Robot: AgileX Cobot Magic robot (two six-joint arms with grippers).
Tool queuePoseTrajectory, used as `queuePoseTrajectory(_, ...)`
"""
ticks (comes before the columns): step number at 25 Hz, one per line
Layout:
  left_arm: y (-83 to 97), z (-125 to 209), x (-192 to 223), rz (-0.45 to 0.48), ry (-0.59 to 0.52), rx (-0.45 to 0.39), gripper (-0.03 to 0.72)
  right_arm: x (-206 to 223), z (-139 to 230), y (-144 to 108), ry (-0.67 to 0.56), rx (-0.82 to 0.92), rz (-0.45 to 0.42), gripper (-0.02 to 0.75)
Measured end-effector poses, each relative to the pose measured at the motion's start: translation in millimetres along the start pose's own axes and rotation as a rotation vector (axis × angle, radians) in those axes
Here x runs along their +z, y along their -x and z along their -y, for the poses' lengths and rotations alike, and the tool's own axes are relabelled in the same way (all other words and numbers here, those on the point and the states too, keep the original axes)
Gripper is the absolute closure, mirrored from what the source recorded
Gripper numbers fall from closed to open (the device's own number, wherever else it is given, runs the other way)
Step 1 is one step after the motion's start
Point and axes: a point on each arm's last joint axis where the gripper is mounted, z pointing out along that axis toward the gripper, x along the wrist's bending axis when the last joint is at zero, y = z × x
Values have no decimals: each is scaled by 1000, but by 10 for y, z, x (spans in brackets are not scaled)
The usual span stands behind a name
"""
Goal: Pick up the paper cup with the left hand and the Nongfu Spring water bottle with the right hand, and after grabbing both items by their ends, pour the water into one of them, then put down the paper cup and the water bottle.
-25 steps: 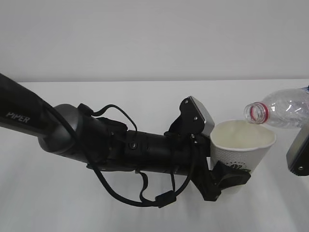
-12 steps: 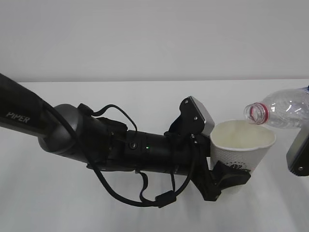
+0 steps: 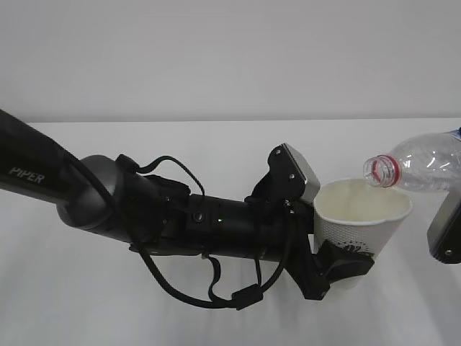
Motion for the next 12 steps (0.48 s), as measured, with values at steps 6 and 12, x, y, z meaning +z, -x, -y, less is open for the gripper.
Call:
queuePoseTrajectory(6,0,0,0,0,0,0,179,0,0,0,0,-10,0,318)
queuePoseTrajectory(12,0,0,0,0,0,0,180,0,0,0,0,-21,0,318)
